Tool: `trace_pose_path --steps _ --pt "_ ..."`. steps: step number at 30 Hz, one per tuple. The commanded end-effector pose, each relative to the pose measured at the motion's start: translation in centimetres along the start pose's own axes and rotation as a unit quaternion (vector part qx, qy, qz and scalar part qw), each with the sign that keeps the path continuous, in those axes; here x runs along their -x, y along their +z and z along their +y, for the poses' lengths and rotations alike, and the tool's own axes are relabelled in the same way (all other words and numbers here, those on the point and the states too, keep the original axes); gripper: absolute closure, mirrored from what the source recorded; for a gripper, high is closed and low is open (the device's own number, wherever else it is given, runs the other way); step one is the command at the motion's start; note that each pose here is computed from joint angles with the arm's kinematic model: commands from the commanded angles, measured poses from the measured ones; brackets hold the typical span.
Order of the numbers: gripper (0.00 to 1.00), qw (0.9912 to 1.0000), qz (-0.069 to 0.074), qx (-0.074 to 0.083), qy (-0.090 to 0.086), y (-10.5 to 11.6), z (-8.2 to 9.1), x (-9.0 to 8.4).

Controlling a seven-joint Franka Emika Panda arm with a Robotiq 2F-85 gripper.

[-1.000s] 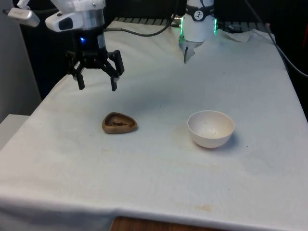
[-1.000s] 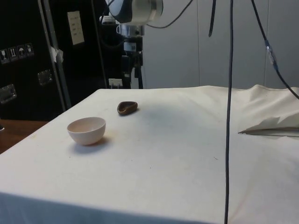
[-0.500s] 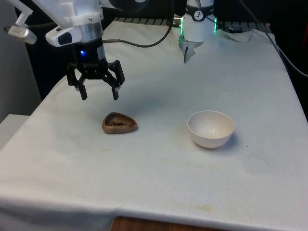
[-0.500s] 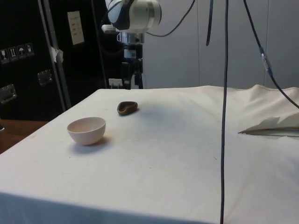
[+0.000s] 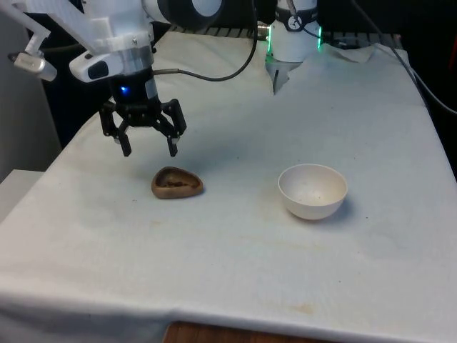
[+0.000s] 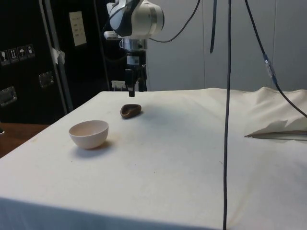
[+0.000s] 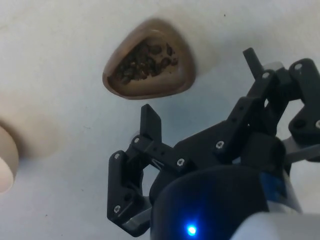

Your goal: Pour the coffee beans from the cup into the bowl.

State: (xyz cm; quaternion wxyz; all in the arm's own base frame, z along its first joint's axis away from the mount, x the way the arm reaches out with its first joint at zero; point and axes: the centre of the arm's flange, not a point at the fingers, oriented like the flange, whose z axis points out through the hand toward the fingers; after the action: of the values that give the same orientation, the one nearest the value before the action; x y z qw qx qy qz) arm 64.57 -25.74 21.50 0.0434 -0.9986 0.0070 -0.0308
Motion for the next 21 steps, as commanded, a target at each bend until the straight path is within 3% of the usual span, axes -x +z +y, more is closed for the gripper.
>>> trace_pose_path --steps 1,21 --pt "0.00 1.00000 0.001 -0.001 0.001 0.3 0.2 -0.2" --pt "0.00 0.99992 -0.006 0.011 0.003 2.1 0.4 -1.3"
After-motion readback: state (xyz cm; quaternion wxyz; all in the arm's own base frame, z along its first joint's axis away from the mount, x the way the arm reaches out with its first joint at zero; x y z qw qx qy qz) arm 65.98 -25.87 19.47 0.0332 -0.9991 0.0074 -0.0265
